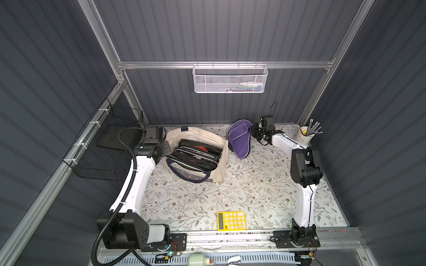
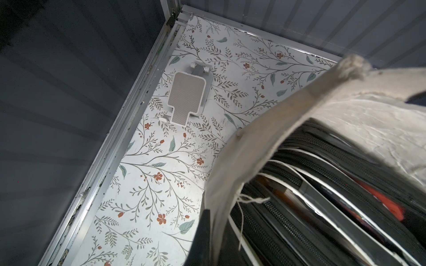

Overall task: Remove the ping pong set from the canvas bag
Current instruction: Place the ping pong set at the center of the board.

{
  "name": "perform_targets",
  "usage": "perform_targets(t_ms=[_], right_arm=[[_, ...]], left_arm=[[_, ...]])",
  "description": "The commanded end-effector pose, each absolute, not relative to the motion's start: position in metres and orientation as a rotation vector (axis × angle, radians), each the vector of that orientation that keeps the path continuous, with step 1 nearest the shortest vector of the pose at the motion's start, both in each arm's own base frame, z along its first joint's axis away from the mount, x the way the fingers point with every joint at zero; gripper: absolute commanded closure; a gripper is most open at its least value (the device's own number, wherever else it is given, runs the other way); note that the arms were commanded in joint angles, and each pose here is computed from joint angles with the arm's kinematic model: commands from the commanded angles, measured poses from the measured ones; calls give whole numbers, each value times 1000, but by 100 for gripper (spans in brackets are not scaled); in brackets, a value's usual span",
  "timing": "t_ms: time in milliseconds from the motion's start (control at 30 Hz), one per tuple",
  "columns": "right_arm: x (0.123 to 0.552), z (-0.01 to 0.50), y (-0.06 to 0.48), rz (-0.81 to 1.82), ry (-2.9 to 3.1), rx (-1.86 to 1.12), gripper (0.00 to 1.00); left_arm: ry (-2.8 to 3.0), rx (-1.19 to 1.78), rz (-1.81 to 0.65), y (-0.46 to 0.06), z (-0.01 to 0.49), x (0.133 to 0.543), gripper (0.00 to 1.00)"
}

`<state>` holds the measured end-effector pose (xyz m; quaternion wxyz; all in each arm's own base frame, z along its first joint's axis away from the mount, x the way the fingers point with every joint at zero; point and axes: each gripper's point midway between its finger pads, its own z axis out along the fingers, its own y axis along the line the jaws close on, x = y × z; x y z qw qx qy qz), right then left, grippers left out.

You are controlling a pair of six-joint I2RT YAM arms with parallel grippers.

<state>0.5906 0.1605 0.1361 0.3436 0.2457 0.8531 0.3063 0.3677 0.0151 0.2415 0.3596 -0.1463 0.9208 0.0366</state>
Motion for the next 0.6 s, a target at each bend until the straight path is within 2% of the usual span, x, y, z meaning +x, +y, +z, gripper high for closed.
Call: perform_targets(t_ms=[0, 233, 567], right_arm=[[581, 120, 160, 650, 2341, 612, 100], [576, 100, 166, 562, 2494, 591, 100], [568, 107, 172, 550, 2560, 536, 100]], left_arm=[[2293, -405, 92, 22, 264, 369, 100], [2291, -404, 89, 22, 265, 369, 100], [2297, -403, 87, 22, 261, 366, 100]])
